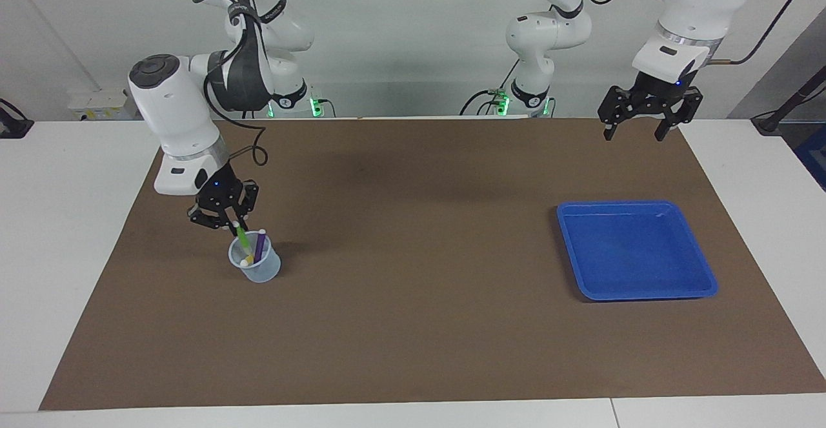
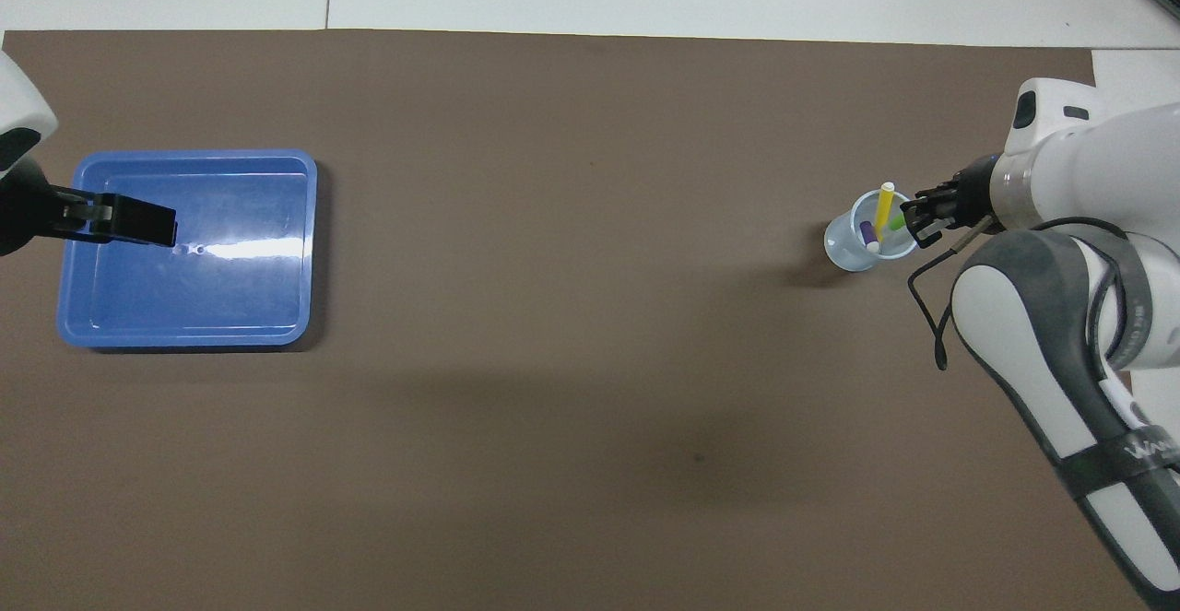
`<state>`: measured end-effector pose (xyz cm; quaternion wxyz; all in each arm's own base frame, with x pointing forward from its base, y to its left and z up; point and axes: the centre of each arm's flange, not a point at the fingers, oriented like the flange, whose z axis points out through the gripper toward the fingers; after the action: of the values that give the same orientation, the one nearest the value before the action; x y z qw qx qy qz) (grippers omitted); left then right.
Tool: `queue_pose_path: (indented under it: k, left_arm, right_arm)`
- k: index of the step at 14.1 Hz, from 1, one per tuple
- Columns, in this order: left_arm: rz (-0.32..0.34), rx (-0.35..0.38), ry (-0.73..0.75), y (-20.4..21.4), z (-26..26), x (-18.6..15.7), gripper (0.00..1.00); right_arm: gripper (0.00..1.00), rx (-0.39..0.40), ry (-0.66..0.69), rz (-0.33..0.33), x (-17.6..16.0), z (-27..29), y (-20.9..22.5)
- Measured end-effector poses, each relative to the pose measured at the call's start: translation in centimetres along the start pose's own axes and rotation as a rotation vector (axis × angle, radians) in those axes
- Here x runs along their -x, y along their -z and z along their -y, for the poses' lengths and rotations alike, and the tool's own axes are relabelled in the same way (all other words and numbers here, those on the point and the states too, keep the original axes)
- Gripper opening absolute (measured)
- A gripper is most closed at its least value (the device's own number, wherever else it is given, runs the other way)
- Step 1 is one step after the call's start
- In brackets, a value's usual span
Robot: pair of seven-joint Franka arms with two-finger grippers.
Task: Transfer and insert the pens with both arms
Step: 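Insert the green pen into the white cup and release it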
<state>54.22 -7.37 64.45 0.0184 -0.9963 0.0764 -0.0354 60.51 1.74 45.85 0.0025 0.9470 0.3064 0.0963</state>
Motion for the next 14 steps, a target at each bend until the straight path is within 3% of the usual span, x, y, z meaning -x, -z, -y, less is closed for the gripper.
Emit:
queue_pose_path:
  k: [3,4,11,14]
  left_arm:
    - [0.016,-0.002,0.014,-0.1,0.7,0.4,1.0]
    - [0.024,-0.005,0.034,-0.4,1.8,0.7,1.0]
    - [0.047,-0.012,0.057,-1.3,3.1,1.8,1.0]
    - [0.049,-0.012,0.055,-1.4,3.0,1.8,1.0]
  right_arm:
    - [0.2,-0.004,-0.029,0.0,0.1,0.0,-0.2]
    - [0.26,-0.004,-0.038,0.0,0.1,0.1,-0.1]
    - [0.97,0.013,-0.078,-0.022,-0.9,0.8,3.7]
    - [1.0,0.007,-0.08,-0.008,-1.0,1.1,5.6]
